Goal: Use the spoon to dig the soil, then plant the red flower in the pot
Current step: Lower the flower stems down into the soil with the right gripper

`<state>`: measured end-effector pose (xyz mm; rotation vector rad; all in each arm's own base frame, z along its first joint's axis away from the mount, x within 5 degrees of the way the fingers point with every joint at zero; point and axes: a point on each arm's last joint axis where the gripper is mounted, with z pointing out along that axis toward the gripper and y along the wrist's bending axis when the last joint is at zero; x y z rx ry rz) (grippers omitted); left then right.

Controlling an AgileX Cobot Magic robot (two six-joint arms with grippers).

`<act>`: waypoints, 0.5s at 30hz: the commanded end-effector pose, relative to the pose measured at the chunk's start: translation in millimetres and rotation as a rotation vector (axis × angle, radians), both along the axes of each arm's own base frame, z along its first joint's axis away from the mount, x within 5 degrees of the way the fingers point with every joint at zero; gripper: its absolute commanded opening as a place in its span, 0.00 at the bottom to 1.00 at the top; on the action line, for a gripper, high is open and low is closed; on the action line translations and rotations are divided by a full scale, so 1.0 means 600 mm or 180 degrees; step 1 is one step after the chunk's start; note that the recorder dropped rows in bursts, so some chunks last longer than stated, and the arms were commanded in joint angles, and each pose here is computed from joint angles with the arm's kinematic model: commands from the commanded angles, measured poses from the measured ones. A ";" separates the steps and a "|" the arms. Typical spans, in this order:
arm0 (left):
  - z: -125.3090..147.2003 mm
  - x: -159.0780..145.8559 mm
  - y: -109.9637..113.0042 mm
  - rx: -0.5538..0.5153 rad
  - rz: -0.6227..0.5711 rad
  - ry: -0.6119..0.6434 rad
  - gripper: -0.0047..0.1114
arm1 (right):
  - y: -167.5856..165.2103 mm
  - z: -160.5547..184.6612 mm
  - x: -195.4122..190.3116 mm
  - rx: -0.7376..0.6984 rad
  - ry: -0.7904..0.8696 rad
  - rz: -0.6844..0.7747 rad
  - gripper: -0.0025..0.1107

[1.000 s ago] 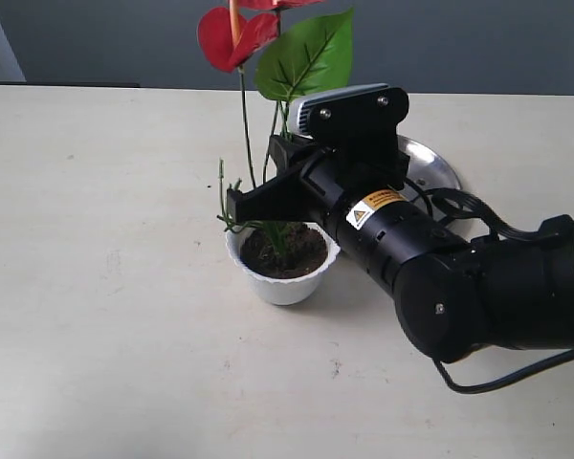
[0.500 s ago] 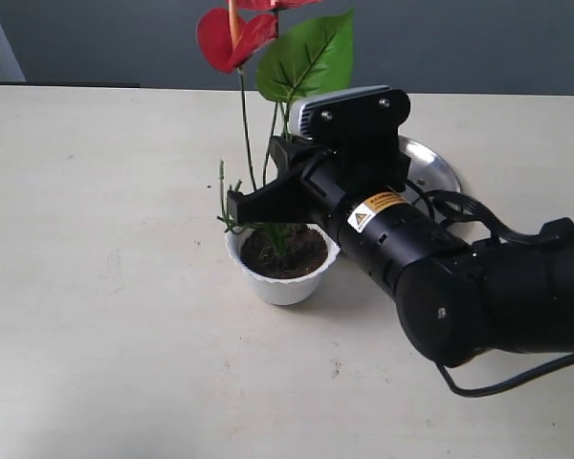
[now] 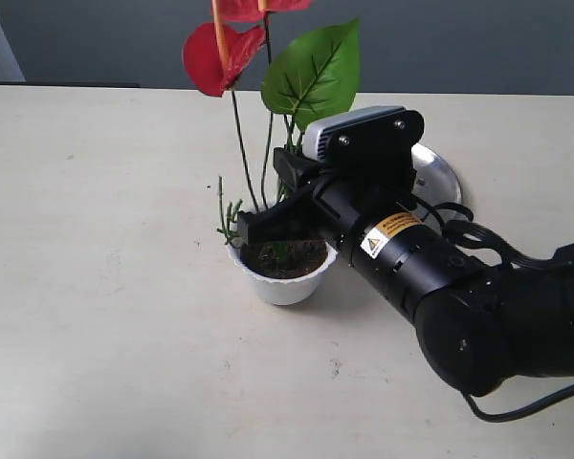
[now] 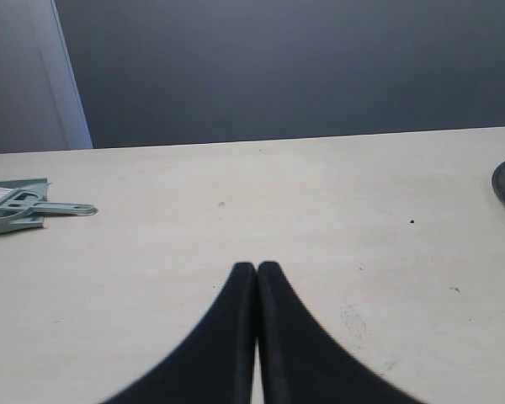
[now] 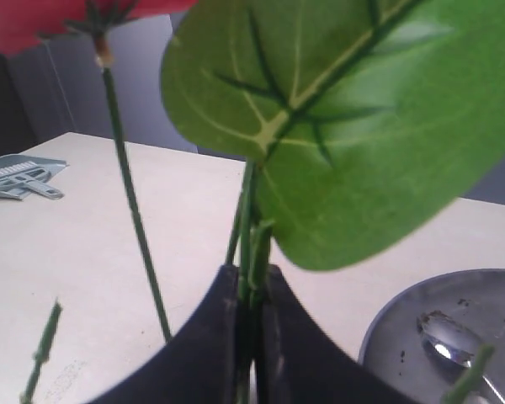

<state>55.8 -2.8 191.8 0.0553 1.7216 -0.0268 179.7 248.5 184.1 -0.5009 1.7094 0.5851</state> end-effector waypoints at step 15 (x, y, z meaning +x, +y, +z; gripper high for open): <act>0.001 -0.001 0.000 -0.0013 0.0002 -0.0024 0.04 | -0.009 -0.034 -0.007 -0.0270 0.0441 -0.0031 0.02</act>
